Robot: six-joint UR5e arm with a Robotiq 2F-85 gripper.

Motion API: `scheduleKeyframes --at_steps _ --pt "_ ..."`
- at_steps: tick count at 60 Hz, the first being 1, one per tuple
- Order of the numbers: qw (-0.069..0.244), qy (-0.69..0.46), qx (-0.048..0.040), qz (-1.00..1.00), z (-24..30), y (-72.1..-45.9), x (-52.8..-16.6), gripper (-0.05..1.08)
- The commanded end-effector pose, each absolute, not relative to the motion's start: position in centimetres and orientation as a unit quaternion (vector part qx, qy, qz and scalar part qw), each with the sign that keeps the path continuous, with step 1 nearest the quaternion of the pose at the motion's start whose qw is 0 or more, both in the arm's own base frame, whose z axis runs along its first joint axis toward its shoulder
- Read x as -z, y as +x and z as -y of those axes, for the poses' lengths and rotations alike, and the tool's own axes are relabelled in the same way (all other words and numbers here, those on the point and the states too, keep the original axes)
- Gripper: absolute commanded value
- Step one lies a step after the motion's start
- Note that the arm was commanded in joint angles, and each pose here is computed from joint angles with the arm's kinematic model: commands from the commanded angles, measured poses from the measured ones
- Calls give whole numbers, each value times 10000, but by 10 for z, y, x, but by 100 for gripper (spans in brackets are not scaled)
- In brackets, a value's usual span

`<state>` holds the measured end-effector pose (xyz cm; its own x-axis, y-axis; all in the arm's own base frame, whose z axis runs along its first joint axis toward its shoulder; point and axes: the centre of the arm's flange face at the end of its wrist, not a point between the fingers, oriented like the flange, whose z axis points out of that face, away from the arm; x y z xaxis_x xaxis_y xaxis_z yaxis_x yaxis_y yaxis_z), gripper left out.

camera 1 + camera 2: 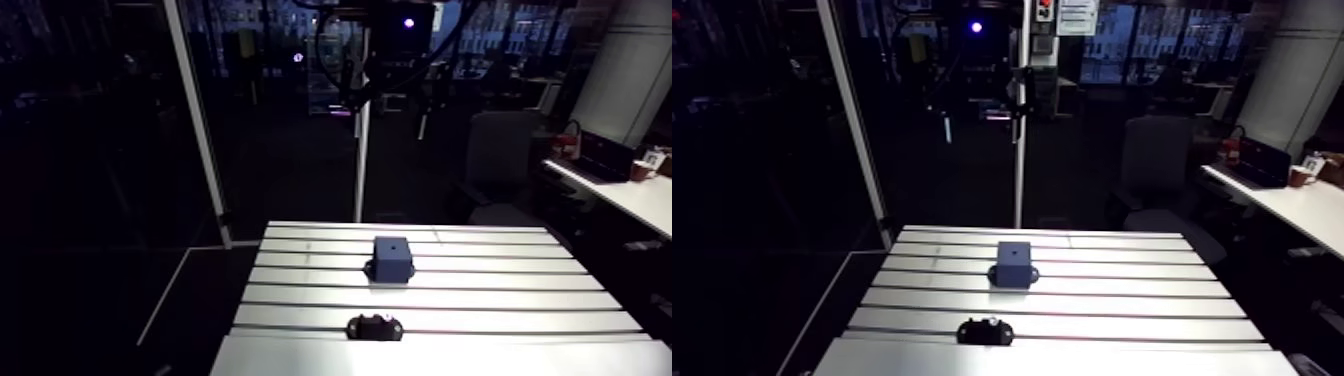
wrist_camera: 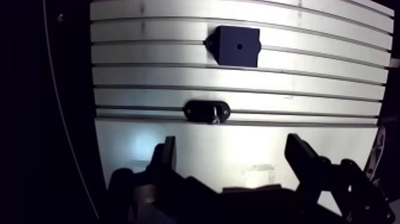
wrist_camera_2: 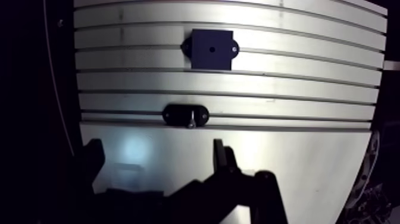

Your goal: Pick up the M10 bolt and insert it into the hole until fully seated.

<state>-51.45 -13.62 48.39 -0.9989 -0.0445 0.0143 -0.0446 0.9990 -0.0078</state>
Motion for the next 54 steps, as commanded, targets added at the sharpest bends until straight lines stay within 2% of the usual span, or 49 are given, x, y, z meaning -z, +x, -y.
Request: scheduleKeyframes --at_steps 1,10,20,26,28,34,39,44,54 --pt "58 220 3 9997 136 -512 -480 0" --pt "56 211 12 9998 135 -508 -469 0" --pt "237 182 33 9995 131 -483 -443 0" --pt "298 166 47 9994 130 -467 -421 0" --pt "324 163 49 9993 130 -460 -404 0" --pt "290 185 58 9994 128 -452 -376 0" --pt "292 159 60 9994 124 -449 -360 0" --pt "461 142 42 9988 119 -448 -336 0" --pt "695 123 13 9975 114 -447 -313 0"
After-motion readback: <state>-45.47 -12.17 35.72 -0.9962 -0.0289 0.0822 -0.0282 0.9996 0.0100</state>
